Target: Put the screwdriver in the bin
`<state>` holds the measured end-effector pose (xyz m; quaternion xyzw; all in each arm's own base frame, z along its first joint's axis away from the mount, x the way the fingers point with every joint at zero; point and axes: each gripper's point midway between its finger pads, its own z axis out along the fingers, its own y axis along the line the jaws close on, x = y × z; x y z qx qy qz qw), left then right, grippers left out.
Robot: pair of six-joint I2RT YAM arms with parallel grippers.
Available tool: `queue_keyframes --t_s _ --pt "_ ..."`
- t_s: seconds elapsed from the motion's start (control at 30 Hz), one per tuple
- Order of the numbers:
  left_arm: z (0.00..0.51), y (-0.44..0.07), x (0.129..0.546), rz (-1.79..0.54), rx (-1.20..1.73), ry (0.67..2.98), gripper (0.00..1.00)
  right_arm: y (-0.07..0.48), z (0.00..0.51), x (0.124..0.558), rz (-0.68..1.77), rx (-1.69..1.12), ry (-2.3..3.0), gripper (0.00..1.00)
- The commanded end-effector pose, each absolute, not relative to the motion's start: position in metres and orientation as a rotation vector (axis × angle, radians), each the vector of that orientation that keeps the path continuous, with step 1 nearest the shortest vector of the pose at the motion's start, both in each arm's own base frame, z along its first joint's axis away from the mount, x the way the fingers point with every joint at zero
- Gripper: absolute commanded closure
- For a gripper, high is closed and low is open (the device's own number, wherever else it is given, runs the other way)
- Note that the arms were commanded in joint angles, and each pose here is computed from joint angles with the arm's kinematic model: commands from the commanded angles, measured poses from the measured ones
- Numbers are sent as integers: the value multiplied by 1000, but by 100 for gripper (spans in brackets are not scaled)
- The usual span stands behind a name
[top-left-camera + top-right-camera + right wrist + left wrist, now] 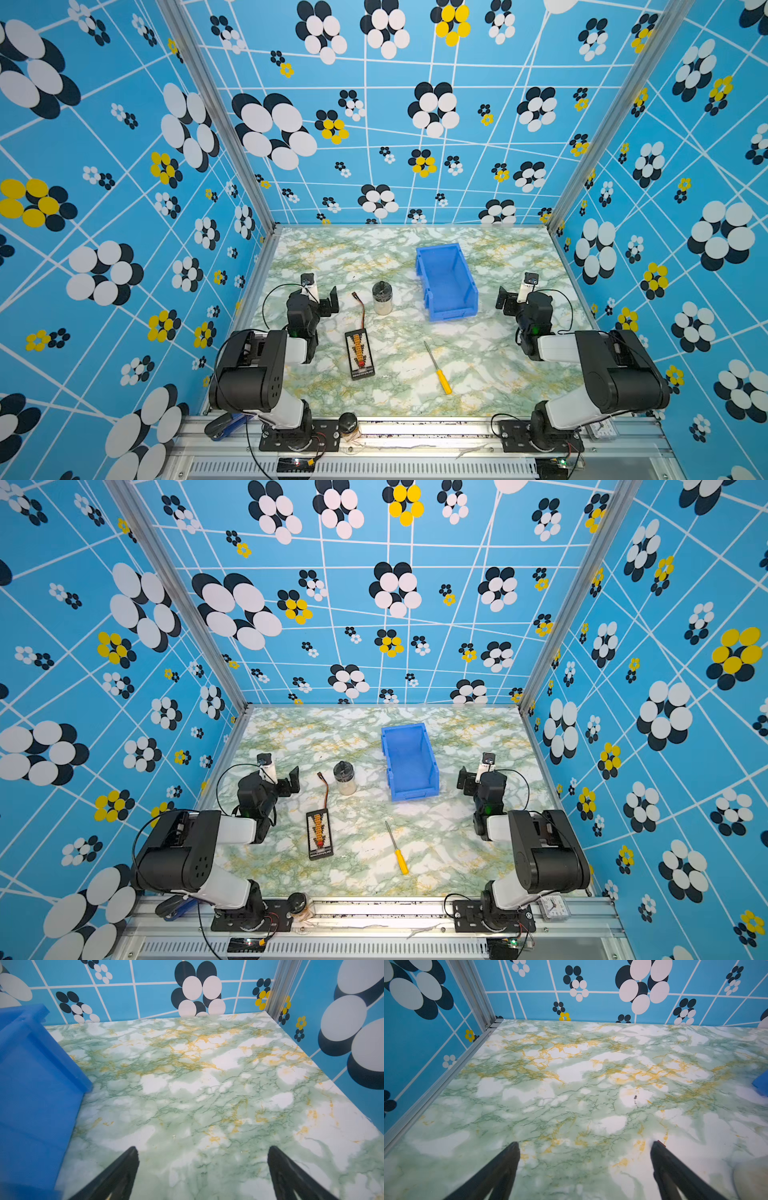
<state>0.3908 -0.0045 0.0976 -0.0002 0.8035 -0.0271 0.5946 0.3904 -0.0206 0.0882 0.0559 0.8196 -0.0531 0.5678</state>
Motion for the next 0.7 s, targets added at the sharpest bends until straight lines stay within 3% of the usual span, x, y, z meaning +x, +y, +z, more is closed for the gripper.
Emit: queue_keyframes --t_s 0.0,0.67 --pt "99 -8 390 -65 25 1852 1 -20 94 396 -117 123 1914 1" --pt "99 -10 390 -71 34 1851 1 -21 94 396 -118 124 1912 1"
